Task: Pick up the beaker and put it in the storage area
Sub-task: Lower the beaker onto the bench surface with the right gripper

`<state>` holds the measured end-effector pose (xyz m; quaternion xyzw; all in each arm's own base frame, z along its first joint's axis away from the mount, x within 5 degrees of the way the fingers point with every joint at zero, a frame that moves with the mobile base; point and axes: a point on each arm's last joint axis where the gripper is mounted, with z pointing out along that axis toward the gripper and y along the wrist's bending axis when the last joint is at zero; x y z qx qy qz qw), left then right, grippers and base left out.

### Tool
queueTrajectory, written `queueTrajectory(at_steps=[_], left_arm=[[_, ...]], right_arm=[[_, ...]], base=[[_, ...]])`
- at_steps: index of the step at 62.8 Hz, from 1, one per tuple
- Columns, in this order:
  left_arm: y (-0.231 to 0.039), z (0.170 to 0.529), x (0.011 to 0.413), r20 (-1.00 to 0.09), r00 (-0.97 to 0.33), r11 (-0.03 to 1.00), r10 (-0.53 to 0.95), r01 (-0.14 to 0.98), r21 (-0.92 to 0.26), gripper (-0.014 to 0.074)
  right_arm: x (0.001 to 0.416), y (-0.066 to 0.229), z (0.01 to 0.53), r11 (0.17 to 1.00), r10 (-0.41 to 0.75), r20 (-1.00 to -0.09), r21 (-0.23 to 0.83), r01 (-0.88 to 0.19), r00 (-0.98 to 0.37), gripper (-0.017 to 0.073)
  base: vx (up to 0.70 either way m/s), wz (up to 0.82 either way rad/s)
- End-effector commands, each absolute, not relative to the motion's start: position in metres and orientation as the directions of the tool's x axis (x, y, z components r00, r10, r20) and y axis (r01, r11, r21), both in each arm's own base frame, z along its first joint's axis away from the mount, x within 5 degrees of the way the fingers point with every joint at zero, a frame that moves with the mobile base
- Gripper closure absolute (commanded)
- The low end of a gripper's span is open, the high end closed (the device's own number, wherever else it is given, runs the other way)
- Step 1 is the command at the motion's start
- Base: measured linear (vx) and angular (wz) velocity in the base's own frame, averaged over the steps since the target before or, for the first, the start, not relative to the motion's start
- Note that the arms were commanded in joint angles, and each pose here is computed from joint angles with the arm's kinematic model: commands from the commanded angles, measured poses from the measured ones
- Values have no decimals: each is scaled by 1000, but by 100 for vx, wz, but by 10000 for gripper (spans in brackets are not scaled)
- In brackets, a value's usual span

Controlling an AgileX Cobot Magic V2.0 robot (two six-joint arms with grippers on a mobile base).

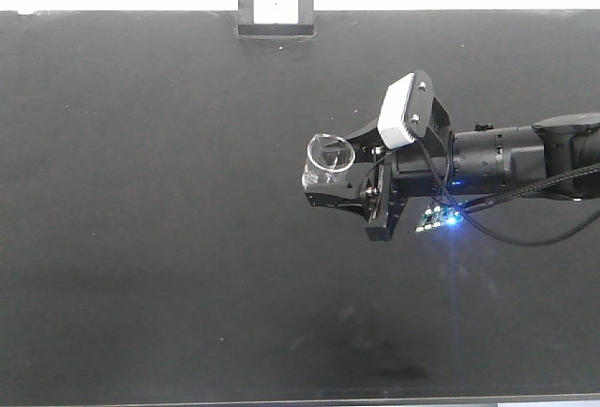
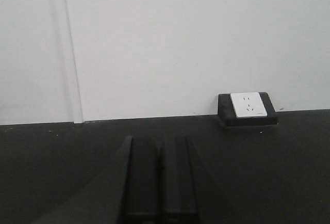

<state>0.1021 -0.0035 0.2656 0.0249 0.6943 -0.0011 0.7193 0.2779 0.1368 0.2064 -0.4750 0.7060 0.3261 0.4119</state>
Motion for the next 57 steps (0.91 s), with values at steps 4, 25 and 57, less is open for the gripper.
queueTrajectory(at_steps=[4, 25, 57], left_arm=[[-5, 284, 103, -990, 144, 999, 13, 46, 20, 600], [-5, 284, 103, -990, 144, 999, 13, 46, 20, 600], [-5, 284, 103, -990, 144, 999, 13, 46, 20, 600]], right_arm=[[286, 134, 225, 426, -355, -915, 23, -904, -191, 565], [303, 129, 192, 541, -384, -867, 69, -838, -319, 564], [322, 128, 154, 595, -404, -811, 118, -795, -423, 564]], base=[[0, 0], [0, 0], [0, 0]])
